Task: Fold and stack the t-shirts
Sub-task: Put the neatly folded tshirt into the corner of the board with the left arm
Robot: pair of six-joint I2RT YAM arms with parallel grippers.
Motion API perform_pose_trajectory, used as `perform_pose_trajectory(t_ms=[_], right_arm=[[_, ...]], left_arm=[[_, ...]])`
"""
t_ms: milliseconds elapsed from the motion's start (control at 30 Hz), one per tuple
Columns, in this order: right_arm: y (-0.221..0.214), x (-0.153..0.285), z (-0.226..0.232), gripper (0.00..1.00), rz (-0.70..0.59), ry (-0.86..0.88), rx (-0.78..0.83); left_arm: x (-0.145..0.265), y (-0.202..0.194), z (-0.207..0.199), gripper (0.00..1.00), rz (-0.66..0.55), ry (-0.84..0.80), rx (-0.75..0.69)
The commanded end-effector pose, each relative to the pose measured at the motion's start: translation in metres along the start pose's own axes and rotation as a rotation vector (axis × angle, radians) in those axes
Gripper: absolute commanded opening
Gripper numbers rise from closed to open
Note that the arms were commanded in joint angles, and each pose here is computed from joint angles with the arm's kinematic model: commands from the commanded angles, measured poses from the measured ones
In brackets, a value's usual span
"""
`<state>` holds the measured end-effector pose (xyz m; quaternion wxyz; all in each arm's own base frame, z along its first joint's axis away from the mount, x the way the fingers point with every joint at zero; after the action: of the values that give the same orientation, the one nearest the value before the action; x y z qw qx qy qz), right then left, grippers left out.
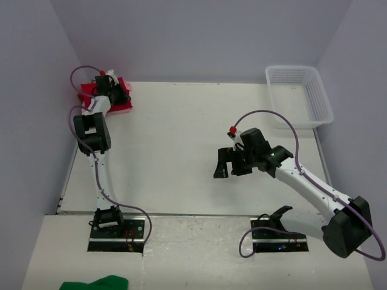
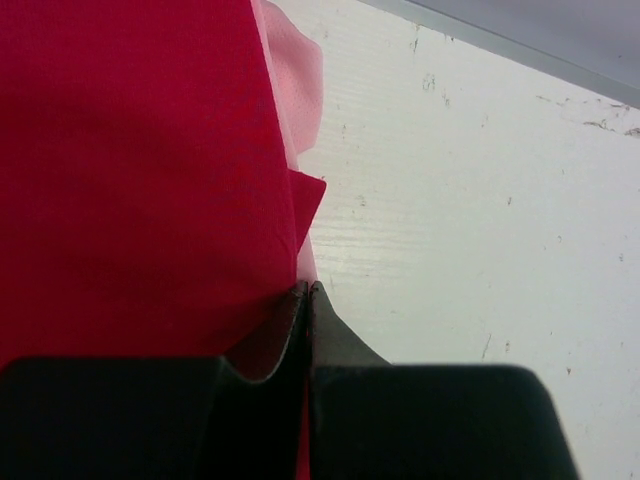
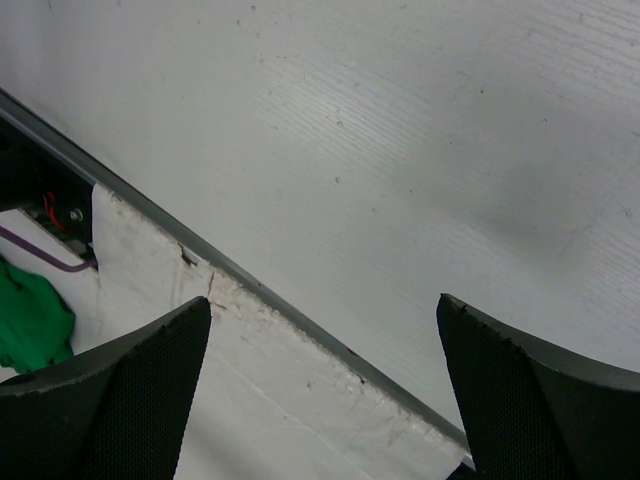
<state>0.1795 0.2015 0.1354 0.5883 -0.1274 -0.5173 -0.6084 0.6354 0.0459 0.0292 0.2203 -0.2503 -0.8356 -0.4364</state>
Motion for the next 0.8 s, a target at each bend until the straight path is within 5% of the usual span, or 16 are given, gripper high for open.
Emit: perform_pose_trajectory(t_ms=[0, 433, 667, 733, 767], right_arm=[[0.002, 0.001, 0.001, 0.95, -0.032, 0.009, -0.004], [0.004, 0.009, 0.008, 0.95, -0.068, 0.030, 0.012], [0.002, -0.001, -0.001, 0.95, -0.090, 0.006, 0.036], [0.005, -0.005, -0.008, 0.97, -0.095, -0.035, 0.039], [0.010, -0.006, -0.009, 0.98, -0.108, -0.043, 0.044]], left_arm=[[0.001, -0.044, 0.018, 0.00, 0.132, 0.051, 0.040], [0.023, -0.088, 0.022, 0.00, 0.194, 0.060, 0.068], [0.040, -0.045, -0.015, 0.00, 0.106, -0.014, 0.031], [0.044, -0.031, -0.033, 0.07, 0.075, -0.039, 0.006], [0.053, -0.015, -0.049, 0.24, 0.038, -0.062, -0.018]])
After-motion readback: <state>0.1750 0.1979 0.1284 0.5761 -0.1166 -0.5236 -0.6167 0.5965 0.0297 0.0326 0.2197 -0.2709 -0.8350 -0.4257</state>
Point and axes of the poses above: each gripper's point midway between its finger pads, its own x axis back along the fingers, its own z axis along the line the jaws close on, y = z × x, the point moved 1 cm from there along x, back along the fingers, and after that the axes turned 8 degrees about x, right-handed, at the moved point
